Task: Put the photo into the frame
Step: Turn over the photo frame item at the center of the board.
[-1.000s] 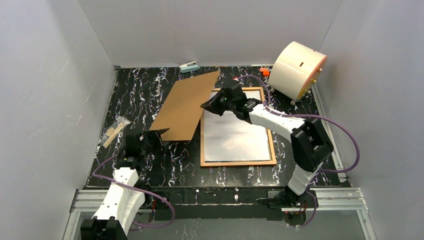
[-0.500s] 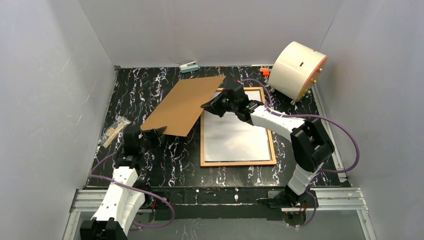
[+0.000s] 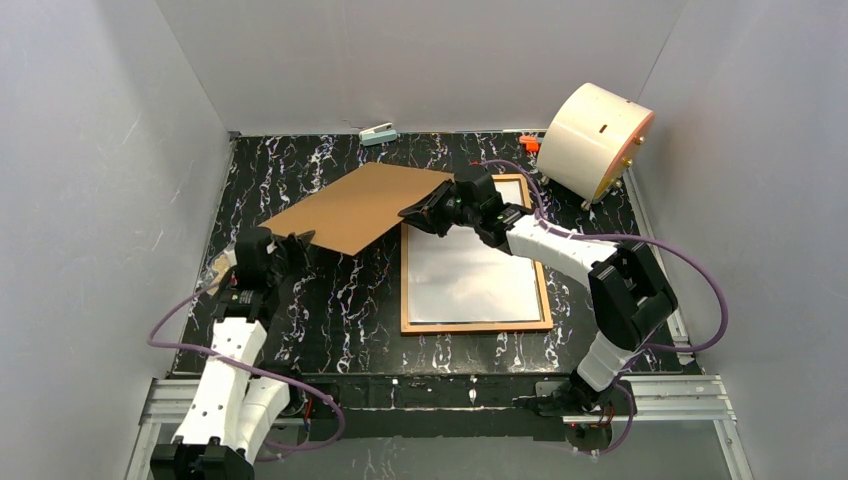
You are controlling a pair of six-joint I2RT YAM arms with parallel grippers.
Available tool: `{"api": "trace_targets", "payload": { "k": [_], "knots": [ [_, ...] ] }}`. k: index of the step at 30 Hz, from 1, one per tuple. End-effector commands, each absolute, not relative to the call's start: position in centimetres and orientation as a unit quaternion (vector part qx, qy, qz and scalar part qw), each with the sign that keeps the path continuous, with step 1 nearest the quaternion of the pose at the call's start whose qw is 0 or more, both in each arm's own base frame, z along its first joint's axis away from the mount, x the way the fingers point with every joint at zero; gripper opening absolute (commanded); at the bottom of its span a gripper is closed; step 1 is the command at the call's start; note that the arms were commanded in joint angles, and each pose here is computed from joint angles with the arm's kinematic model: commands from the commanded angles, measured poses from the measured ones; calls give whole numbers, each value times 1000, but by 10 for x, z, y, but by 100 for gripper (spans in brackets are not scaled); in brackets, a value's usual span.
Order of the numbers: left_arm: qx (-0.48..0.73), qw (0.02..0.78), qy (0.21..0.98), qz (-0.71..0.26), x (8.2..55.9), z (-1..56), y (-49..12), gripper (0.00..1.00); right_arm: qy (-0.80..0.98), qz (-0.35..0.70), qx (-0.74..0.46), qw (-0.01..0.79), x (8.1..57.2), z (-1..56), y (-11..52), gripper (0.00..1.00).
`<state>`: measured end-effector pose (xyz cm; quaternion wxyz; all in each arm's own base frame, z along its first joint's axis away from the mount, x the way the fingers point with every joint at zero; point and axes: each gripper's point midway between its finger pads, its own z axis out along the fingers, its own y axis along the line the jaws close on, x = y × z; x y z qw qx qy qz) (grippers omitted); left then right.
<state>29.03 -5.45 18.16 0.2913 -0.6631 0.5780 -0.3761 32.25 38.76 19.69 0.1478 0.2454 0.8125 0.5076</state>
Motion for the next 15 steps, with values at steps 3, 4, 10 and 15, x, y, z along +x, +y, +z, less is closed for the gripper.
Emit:
{"api": "trace_targets", "payload": {
  "k": [3, 4, 10, 15],
  "knots": [
    [-666, 357, 543, -368, 313, 230, -33, 0, 805, 555, 160, 133, 293, 227, 396, 31],
    [-665, 361, 540, -367, 317, 234, -32, 0, 804, 559, 153, 135, 291, 229, 396, 32],
    [-655, 399, 542, -343, 336, 259, -21, 0, 794, 577, 125, 143, 283, 234, 392, 48],
    [-653, 401, 541, -346, 345, 265, -22, 0, 788, 582, 103, 169, 277, 242, 384, 62]
  ]
}}
